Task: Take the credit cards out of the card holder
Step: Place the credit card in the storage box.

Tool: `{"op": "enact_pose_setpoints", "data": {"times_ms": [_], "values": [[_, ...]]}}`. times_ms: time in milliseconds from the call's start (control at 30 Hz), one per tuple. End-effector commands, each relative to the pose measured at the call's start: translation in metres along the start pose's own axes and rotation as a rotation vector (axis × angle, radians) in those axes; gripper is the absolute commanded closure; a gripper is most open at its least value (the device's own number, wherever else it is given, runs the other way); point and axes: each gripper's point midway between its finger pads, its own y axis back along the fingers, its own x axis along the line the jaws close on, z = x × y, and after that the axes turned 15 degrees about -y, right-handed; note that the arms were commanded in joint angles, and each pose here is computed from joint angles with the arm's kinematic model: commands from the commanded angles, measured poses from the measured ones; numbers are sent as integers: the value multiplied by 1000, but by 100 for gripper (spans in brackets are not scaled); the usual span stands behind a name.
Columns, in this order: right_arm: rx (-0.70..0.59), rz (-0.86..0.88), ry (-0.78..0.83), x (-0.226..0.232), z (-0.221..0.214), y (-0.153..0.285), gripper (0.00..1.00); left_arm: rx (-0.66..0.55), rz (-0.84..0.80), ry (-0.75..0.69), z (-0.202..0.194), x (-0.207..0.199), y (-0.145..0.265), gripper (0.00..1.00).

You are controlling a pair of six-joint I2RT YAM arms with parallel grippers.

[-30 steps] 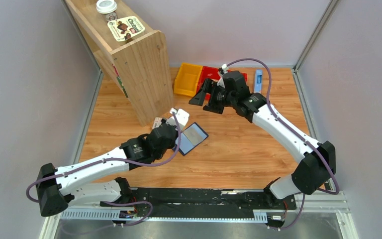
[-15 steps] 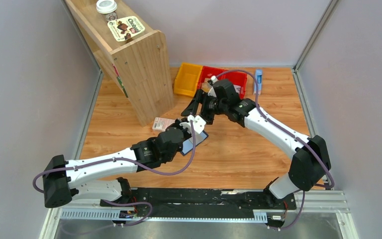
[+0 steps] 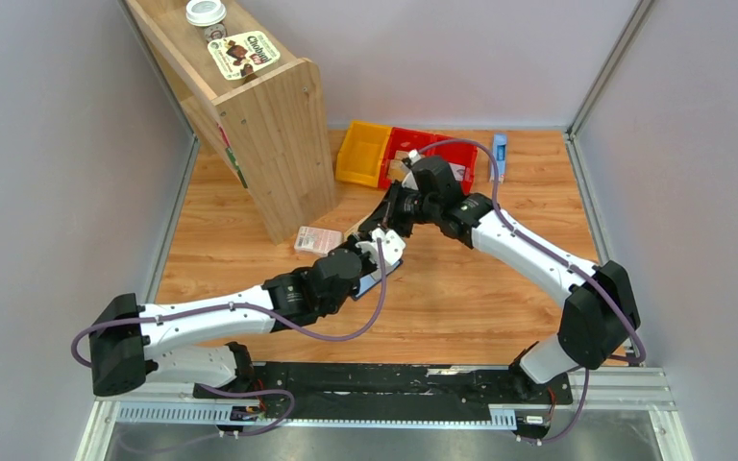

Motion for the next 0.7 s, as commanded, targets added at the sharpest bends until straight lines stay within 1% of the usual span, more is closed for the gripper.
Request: {"op": "enact_pose_setpoints", "data": {"times_ms": [0, 33, 67, 100, 133, 167, 200, 233, 267, 300, 400, 433, 467, 500, 533, 567, 600, 667], "values": [[-88, 9, 32, -1, 20, 13, 100, 3, 33, 59, 8, 10, 2, 78], [-105, 13, 38, -1, 25, 16, 100, 11, 36, 81, 8, 11, 2, 73], [-124, 16, 50, -1, 31, 17, 100, 32, 37, 83, 4, 10, 3, 65], [-150, 17, 61, -2, 39, 20, 100, 37, 43, 113, 3, 11, 5, 61], [-179, 19, 72, -4, 48, 22, 100, 50, 51, 130, 0, 12, 6, 54], [-209, 17, 87, -5, 57, 25, 100, 64, 50, 164, -4, 11, 9, 51], [-232, 21, 98, -5, 65, 27, 100, 79, 50, 178, -10, 11, 10, 46], [-263, 21, 108, -7, 76, 30, 100, 78, 51, 238, -11, 12, 13, 45], [-294, 11, 121, -10, 85, 31, 100, 102, 43, 255, -19, 11, 15, 42], [-332, -6, 130, -15, 97, 33, 100, 108, 47, 333, -23, 13, 18, 39], [-460, -58, 175, -27, 136, 38, 100, 173, 33, 481, -49, 15, 24, 34], [-521, -77, 192, -30, 152, 40, 100, 207, 45, 564, -62, 17, 27, 32], [-564, -95, 208, -34, 165, 40, 100, 219, 18, 607, -68, 14, 29, 32], [-613, -112, 225, -35, 178, 41, 100, 265, 37, 691, -84, 15, 32, 29], [-633, -141, 235, -41, 190, 36, 100, 284, 7, 762, -91, 5, 34, 25], [-677, -166, 248, -43, 204, 34, 100, 311, 10, 805, -104, 8, 36, 24], [-712, -183, 269, -42, 216, 33, 100, 329, -39, 868, -107, -4, 38, 23], [-754, -206, 306, -42, 237, 23, 100, 364, -53, 947, -122, -10, 43, 22]]}}
